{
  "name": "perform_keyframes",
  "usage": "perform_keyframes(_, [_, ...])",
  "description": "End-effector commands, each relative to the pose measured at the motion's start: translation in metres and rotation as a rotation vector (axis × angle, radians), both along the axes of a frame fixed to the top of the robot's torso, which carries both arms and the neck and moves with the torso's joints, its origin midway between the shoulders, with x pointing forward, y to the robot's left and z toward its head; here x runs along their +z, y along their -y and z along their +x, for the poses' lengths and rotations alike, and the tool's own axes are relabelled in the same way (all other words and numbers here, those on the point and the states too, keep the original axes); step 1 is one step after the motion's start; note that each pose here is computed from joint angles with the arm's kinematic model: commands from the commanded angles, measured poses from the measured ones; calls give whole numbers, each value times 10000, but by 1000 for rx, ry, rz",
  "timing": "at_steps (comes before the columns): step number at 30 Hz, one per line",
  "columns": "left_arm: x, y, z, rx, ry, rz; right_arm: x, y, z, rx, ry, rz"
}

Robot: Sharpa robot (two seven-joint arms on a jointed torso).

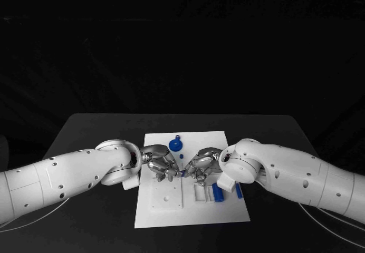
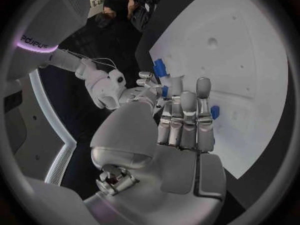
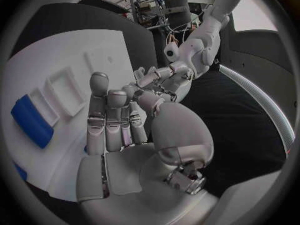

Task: Assemble the parts on the task board

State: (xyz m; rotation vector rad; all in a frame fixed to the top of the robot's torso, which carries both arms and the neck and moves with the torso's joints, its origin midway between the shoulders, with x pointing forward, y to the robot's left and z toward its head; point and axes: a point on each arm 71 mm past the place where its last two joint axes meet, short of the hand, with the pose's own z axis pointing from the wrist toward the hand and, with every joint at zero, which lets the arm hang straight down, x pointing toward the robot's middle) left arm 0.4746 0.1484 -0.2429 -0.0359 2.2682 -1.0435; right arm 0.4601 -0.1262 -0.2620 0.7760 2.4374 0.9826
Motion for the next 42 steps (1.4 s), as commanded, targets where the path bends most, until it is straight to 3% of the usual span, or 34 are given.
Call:
perform_keyframes(1, [43, 103, -36, -34, -21, -67, 9, -75, -28, 28, 0, 17])
perform_keyframes(42, [38, 126, -11, -14, -39, -85, 9, -134, -35, 38, 0, 23])
